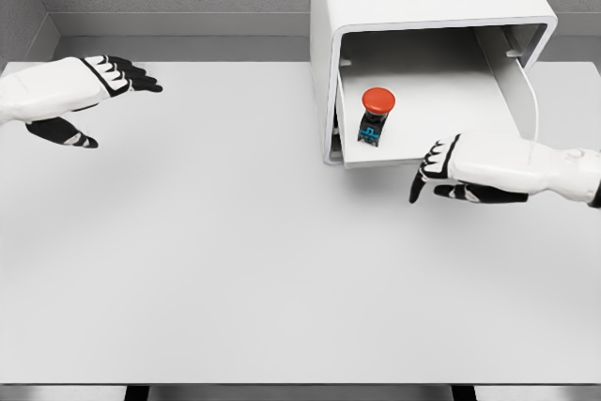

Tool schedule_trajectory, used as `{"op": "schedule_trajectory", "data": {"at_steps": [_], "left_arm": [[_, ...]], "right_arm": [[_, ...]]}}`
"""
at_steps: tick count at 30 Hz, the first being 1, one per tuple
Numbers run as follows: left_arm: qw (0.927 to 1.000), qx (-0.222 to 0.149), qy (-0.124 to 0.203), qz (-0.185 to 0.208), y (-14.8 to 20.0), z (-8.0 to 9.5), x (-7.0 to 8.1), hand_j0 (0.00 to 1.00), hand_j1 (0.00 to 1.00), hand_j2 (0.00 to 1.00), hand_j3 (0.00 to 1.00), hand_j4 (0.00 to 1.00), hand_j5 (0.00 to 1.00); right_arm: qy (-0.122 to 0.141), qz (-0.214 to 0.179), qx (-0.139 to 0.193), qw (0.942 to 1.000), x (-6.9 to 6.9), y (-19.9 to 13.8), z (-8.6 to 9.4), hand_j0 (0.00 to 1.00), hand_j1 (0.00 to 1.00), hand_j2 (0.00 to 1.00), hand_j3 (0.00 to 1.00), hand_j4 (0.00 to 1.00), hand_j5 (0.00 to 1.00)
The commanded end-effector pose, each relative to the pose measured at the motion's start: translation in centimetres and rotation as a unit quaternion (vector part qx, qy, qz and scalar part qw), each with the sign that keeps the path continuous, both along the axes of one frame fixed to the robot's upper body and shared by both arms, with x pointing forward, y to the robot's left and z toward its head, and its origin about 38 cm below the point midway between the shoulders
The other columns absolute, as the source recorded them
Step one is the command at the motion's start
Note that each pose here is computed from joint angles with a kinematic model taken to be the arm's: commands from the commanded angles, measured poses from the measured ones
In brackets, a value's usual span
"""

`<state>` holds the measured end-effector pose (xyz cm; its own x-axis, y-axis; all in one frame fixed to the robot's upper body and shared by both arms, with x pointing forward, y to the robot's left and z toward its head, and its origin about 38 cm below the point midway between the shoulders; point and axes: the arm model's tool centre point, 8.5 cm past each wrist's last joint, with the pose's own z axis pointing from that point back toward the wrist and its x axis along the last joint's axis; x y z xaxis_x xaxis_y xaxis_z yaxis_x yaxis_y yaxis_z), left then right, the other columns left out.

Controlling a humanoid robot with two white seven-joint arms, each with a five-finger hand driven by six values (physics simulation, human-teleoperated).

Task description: Slide open multi-storey tabletop storage cabinets and put open load switch and slide close multi-storey tabletop storage cabinets

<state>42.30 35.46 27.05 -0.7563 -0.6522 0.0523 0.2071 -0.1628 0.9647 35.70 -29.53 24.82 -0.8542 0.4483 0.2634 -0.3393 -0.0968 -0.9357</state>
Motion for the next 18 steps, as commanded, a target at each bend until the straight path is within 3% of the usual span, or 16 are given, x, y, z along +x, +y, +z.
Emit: {"op": "schedule_trajectory", "data": {"at_steps": [1, 6, 9, 18], "left_arm": [[1.0000, -0.001, 0.000, 0.002, 0.1, 0.1, 0.0, 1.00, 1.00, 1.00, 1.00, 1.00, 1.00], [1.0000, 0.003, 0.002, 0.003, 0.2, -0.2, 0.0, 1.00, 1.00, 1.00, 1.00, 1.00, 1.00], [0.9998, 0.002, 0.015, 0.013, 0.8, -1.2, 0.0, 1.00, 1.00, 1.00, 1.00, 1.00, 1.00], [0.9996, 0.001, 0.019, 0.020, 1.1, -1.6, 0.2, 1.00, 1.00, 1.00, 1.00, 1.00, 1.00]], "right_arm": [[0.000, 0.002, 0.006, 1.0000, 0.1, 0.5, -0.3, 0.53, 0.53, 0.53, 0.53, 0.53, 0.53], [0.002, -0.007, 0.001, 1.0000, 0.5, 0.4, -1.1, 0.53, 0.53, 0.53, 0.53, 0.53, 0.53], [0.009, -0.005, -0.006, 0.9999, 0.5, 0.6, -1.8, 0.53, 0.53, 0.53, 0.53, 0.53, 0.53], [0.013, -0.016, 0.003, 0.9998, 3.3, 1.5, -2.4, 0.53, 0.53, 0.53, 0.53, 0.53, 0.53]]}}
